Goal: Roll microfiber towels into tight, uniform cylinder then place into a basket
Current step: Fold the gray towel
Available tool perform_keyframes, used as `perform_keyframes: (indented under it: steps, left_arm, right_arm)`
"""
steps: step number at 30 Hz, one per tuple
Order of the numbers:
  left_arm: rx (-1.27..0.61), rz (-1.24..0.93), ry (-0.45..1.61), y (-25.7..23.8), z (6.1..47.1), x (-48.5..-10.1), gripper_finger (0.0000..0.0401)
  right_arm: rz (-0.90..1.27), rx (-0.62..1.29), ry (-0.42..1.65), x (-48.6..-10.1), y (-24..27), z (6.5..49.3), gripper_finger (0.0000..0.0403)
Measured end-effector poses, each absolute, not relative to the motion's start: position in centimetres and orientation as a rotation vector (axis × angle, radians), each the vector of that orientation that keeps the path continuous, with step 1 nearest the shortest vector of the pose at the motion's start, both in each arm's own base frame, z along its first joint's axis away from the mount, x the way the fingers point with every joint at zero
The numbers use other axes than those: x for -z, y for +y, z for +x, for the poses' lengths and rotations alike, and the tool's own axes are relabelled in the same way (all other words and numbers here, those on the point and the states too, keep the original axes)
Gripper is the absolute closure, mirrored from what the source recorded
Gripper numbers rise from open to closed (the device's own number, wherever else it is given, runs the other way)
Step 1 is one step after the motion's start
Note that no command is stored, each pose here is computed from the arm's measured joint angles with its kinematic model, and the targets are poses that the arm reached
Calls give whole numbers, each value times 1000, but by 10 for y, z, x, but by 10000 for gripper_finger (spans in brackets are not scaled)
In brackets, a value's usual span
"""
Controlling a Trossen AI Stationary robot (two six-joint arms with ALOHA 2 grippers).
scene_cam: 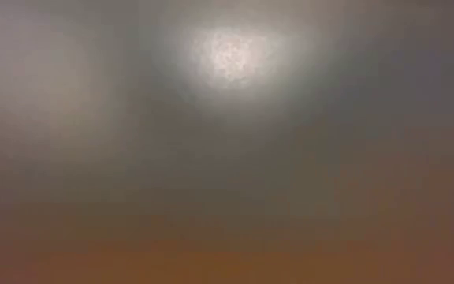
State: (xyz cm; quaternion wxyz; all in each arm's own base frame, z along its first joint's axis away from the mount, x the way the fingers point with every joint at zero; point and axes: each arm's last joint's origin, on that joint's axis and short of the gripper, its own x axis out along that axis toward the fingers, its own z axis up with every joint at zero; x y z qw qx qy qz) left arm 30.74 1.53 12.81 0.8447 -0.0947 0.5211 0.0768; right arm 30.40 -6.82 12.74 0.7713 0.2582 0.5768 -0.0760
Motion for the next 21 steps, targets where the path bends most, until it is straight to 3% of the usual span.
perform_keyframes:
  steps: [11, 21]
  left_arm:
    - [-74, -173, 1050, 0, 315, -124, 348]
    - [-144, -181, 1027, 16, 300, -156, 348]
  right_arm:
    - [463, 300, 1193, -132, -106, 298, 254]
    - [180, 77, 1189, -193, -83, 291, 253]
